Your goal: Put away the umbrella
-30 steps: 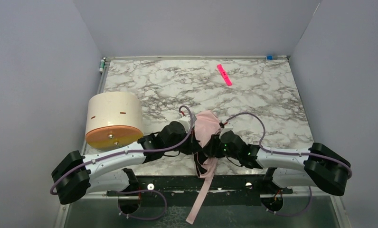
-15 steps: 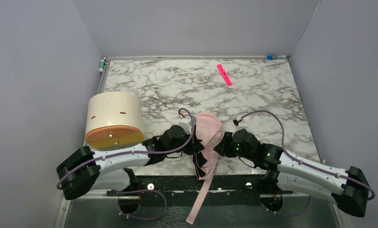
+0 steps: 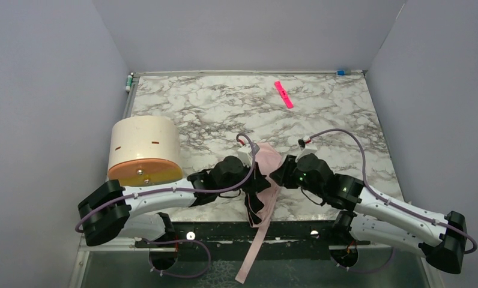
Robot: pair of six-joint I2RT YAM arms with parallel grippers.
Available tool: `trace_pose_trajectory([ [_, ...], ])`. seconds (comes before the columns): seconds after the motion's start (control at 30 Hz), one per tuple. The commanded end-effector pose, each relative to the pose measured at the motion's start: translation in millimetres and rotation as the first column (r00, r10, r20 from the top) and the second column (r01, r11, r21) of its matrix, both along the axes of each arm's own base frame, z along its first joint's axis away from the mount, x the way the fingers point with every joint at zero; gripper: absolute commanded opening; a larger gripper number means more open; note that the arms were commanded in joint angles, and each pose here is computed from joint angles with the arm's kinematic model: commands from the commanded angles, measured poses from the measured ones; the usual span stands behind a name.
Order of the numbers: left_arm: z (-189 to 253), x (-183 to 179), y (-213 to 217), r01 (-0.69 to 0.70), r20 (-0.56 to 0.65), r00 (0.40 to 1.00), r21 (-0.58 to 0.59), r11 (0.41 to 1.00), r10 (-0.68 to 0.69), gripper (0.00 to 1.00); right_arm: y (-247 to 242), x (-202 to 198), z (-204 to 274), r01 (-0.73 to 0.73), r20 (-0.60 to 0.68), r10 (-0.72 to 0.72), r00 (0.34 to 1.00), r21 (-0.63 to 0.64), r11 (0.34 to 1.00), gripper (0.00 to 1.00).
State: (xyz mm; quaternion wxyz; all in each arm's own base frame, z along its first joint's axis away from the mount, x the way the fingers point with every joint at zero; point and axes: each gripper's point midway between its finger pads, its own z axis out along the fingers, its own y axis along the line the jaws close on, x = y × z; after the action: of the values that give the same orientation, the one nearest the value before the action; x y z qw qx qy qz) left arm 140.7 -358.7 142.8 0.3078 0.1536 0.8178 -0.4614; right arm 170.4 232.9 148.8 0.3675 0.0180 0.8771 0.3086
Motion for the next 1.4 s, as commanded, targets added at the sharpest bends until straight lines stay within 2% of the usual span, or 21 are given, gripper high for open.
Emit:
trace_pose_trajectory([
  [0.0,-10.2,-4.3,-3.9,-0.001,0.004,1.000,0.017,1.000,0.001,0.06,4.3,16.4,29.6,0.033,0.085,-0.036,0.996,0.040,0.999,0.31],
  [0.13,-39.0,-17.3,-0.8,0.010,-0.013,1.000,0.074,0.997,-0.009,0.05,13.1,17.1,28.3,0.003,0.083,-0.006,0.997,0.036,0.999,0.28],
  [0.4,-87.0,-43.9,5.0,0.031,-0.034,0.999,0.130,0.991,-0.027,0.03,23.6,12.1,3.8,-0.026,0.028,0.025,0.999,0.044,0.999,0.16],
  [0.7,-120.0,-63.2,8.6,0.063,-0.065,0.997,0.183,0.981,-0.052,0.03,37.1,2.9,-28.9,-0.074,-0.052,0.077,0.996,0.052,0.996,0.14],
  [0.87,-126.9,-69.6,10.4,0.074,-0.067,0.996,0.200,0.977,-0.062,0.03,39.7,-3.2,-52.0,-0.086,-0.103,0.090,0.991,0.049,0.995,0.13],
  [1.03,-126.5,-73.1,15.2,0.071,-0.060,0.996,0.199,0.977,-0.060,0.10,37.5,-11.1,-87.4,-0.090,-0.180,0.090,0.979,0.007,0.996,0.13],
  [1.17,-121.4,-74.7,20.1,0.067,-0.048,0.997,0.184,0.981,-0.059,0.19,26.2,-12.3,-117.8,-0.048,-0.213,0.038,0.976,-0.039,0.998,0.12],
  [1.37,-112.5,-87.1,26.4,0.103,-0.044,0.994,0.159,0.982,-0.097,0.20,4.7,-14.1,-151.9,0.009,-0.236,-0.039,0.971,-0.125,0.992,0.10],
])
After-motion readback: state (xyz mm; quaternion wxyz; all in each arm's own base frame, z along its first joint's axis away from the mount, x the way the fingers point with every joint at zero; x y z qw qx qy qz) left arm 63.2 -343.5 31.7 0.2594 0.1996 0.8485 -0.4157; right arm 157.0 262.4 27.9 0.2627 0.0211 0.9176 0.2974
